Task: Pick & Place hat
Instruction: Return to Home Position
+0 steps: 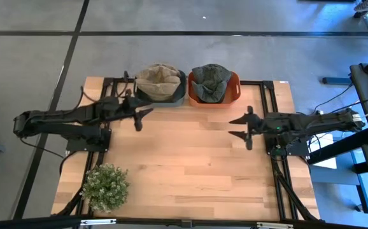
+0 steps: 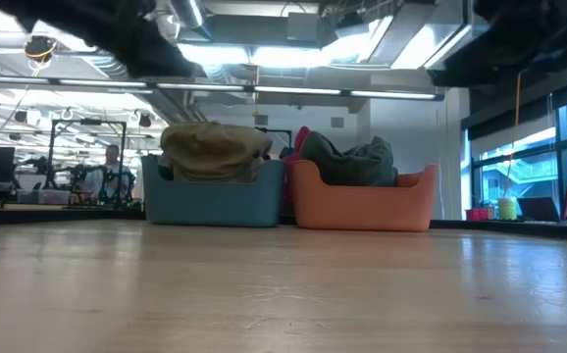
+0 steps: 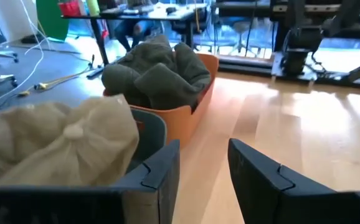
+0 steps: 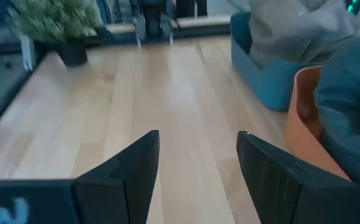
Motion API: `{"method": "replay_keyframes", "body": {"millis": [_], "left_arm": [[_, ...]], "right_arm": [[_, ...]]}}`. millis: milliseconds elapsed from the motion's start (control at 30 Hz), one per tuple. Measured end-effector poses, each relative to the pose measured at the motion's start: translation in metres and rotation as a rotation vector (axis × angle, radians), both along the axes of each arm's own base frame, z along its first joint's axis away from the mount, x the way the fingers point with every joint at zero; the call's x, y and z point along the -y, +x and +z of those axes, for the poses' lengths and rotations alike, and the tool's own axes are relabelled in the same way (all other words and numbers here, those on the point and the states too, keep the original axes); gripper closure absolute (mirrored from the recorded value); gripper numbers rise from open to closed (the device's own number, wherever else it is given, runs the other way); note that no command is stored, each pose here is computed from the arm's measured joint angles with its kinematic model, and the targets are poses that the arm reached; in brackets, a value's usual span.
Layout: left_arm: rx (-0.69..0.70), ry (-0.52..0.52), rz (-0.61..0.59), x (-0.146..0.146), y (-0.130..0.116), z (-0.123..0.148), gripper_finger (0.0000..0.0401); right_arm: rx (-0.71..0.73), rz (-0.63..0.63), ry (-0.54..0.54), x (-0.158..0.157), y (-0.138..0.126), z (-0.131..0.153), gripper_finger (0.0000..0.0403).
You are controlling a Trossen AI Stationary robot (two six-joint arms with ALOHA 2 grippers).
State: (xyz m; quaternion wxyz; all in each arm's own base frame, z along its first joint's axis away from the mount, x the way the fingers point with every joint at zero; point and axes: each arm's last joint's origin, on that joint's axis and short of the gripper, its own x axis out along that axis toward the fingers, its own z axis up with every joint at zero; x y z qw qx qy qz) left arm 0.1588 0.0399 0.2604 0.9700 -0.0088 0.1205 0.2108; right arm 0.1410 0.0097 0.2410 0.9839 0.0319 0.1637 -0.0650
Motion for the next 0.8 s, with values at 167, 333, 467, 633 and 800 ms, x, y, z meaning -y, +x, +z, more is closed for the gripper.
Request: {"method": "replay_keyframes", "body": {"millis": [167, 333, 467, 633, 800], "left_arm": [[0.058, -0.014, -0.013, 0.005, -0.018, -0.027, 0.0272], [0.123, -0.018, -0.076, 0.009, -0.028, -0.047, 0.0272], [0.154, -0.031, -0.021, 0.008, -0.034, -0.059, 0.0270], [0.151, -0.048, 0.035, 0.008, -0.041, -0.077, 0.0271], [0.172, -0.053, 0.087, 0.008, -0.047, -0.094, 0.0270]], "right_arm": [[0.105, 0.002, 0.010, 0.002, -0.020, -0.018, 0.0186], [0.177, -0.029, -0.045, 0.005, -0.034, -0.029, 0.0186], [0.254, -0.048, -0.073, 0.007, -0.047, -0.024, 0.0186], [0.330, -0.044, -0.117, 0.009, -0.059, -0.019, 0.0186], [0.341, -0.048, -0.118, 0.009, -0.065, -0.019, 0.0186]]}}
